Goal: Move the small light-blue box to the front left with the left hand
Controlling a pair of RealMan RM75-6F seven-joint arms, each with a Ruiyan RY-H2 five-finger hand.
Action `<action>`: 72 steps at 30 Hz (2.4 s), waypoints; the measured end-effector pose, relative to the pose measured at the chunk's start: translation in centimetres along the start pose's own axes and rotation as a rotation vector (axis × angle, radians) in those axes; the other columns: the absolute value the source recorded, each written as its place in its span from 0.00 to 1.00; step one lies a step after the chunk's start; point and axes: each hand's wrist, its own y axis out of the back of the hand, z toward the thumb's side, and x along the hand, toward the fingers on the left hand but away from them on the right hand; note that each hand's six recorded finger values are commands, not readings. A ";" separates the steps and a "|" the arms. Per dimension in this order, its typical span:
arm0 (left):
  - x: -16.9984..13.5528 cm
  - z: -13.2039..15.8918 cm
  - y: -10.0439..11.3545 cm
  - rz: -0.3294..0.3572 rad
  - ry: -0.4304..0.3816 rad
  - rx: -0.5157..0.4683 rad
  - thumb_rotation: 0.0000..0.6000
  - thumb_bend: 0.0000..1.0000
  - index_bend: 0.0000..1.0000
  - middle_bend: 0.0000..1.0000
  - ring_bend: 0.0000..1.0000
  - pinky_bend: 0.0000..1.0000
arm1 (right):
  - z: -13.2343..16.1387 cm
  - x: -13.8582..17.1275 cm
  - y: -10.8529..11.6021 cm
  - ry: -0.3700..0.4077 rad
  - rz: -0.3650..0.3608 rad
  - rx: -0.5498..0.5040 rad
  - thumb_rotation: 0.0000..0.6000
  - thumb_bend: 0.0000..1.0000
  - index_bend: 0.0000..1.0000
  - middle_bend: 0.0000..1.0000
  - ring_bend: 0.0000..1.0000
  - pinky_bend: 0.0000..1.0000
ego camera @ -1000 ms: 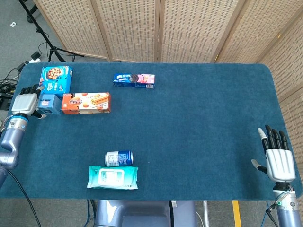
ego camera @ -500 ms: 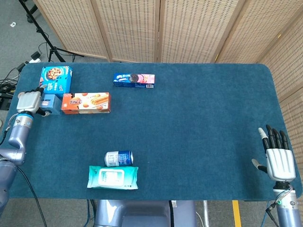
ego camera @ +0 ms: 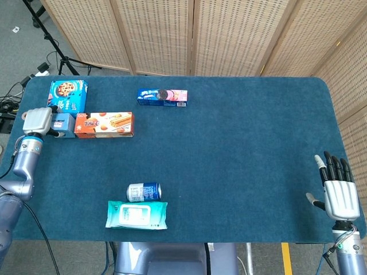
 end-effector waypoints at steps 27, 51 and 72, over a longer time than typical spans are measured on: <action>-15.5 1.5 -2.9 -0.052 -0.246 -0.191 1.00 0.35 0.53 0.62 0.58 0.50 | -0.1 0.9 2.3 0.034 -0.021 -0.099 1.00 0.00 0.00 0.00 0.00 0.00; -18.5 0.4 -4.0 -0.122 -0.196 -0.248 1.00 0.06 0.00 0.00 0.00 0.00 | -0.2 1.2 3.1 0.046 -0.021 -0.134 1.00 0.00 0.00 0.00 0.00 0.00; -16.1 0.9 -6.0 -0.113 -0.277 -0.204 1.00 0.08 0.15 0.10 0.07 0.19 | -0.9 1.0 3.2 0.021 -0.024 -0.138 1.00 0.00 0.00 0.00 0.00 0.00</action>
